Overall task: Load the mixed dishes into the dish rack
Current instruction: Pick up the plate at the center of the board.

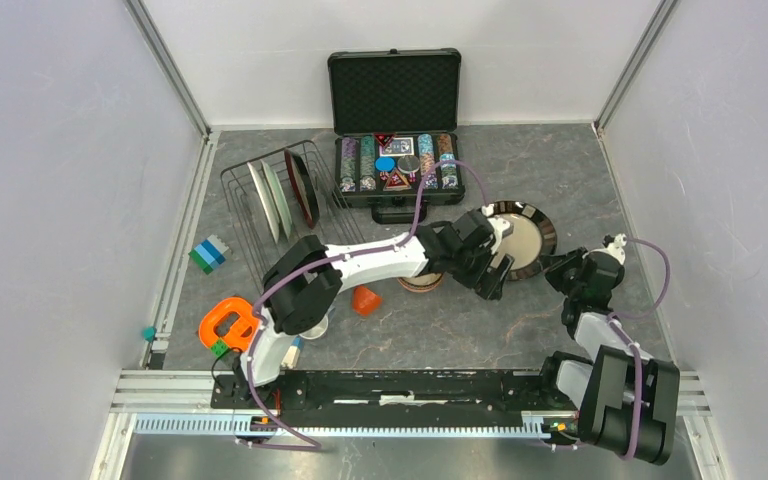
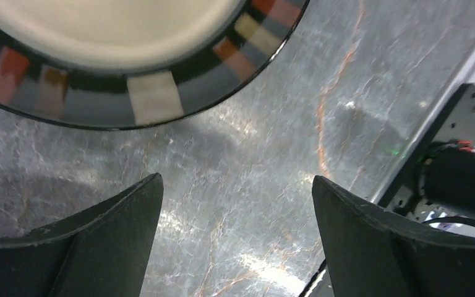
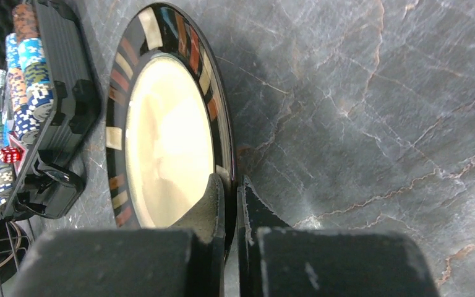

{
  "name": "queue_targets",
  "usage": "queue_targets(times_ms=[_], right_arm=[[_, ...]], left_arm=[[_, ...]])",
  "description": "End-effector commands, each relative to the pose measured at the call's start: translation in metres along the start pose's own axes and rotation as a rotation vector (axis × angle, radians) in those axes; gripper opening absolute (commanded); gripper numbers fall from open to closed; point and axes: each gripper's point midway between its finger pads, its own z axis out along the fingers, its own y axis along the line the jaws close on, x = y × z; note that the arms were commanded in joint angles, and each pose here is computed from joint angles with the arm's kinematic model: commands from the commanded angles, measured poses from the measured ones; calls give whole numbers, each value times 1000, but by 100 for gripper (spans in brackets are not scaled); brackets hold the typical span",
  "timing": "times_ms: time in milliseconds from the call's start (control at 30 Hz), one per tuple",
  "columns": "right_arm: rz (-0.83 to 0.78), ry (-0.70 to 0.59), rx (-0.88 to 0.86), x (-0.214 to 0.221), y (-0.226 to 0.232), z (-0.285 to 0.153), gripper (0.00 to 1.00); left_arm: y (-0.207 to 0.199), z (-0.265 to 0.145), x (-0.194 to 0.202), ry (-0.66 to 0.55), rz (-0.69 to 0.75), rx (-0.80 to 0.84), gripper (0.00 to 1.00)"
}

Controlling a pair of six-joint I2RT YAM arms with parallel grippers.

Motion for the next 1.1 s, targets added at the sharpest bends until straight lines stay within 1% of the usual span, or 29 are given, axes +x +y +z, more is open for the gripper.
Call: queue_targets(times_ms=[0,100,167,267,333,467,567,667,800,933,1067], right_arm=[[-41,138,75,33,-25,1,0],[-68,184,68,43,-31,5,0],[-70,204,69,48,-37,6,0],[-58,199,78,51,-45,5,0],[-52,204,95,53,-51,4,0],[-54,211,101,55,-56,2,0],[-63,210,95,55,-56,2,0],[-72,202,90,52,-55,2,0],[-86,204,87,50,-54,2,0],[-88,218,85,52,-56,2,0],[-80,232,66,56,-53,2,1]], left_arm=[[-18,-34,-52,-214,66,4,94],[3,-36,-53,-232,62,-113,94],[19,-44,-61,-279,67,-200,98],[32,-48,-72,-294,74,-242,100],[44,-47,-80,-295,27,-277,100],[63,-33,-89,-281,-83,-252,100],[78,-24,-96,-262,-117,-272,100],[88,-15,-99,-244,-133,-276,99],[105,-1,-95,-219,-165,-290,99],[108,9,-94,-201,-167,-263,97],[108,24,-81,-147,-173,-237,96]])
